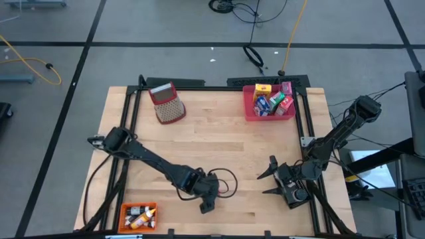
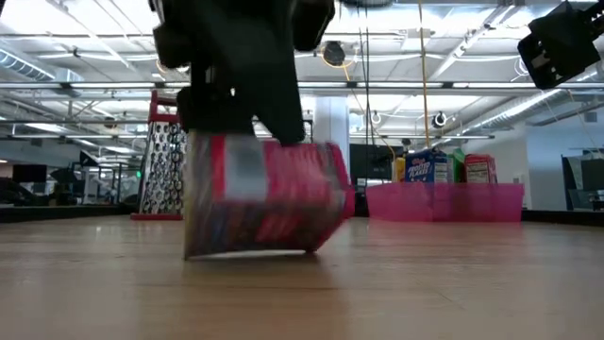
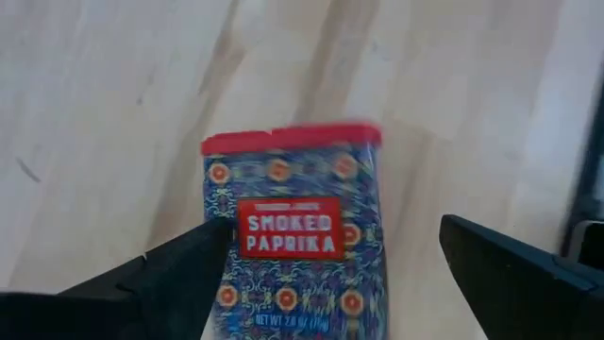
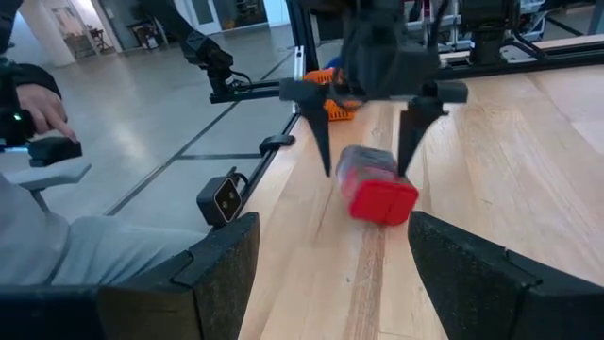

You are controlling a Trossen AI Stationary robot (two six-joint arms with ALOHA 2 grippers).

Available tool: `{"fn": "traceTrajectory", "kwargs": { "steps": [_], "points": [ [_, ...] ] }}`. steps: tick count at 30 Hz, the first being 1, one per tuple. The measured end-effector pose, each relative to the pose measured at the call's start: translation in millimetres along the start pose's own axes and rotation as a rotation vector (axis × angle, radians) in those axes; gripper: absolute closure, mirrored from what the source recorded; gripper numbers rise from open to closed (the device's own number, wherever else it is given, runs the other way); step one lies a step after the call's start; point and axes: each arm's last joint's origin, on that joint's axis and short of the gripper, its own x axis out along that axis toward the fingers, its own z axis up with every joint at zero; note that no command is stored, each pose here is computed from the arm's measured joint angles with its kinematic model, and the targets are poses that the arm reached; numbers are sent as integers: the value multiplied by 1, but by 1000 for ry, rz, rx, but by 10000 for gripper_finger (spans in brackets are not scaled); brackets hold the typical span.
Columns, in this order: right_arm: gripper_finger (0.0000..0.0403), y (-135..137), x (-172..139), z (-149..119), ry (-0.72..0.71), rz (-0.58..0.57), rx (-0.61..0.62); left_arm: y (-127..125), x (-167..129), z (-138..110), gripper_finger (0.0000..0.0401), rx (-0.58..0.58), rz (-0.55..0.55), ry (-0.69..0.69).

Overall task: Pick & Place Kitchen Items
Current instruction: Put the red seasoning into the black bin

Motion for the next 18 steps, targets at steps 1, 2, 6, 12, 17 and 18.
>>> {"fn": "traceTrajectory", "kwargs": {
  "steps": [1,2,6,12,17,18],
  "points": [
    [140,0,0,0,-2,1,1,1,1,-1,18,5,6,6],
    [140,0,0,0,-3,0,2,2,6,-1,19,7,17,17],
    [140,-1,1,0,-1,-6,1,9,22,-7,18,11,72,65],
    [140,-4,1,-1,13,-22,-2,16,35,-8,26,9,130,67],
    [140,-4,1,-1,14,-21,-1,18,34,-4,47,-37,124,57],
    [140,-4,1,-1,13,-21,-1,18,33,-3,52,-45,120,55]
  ]
}}
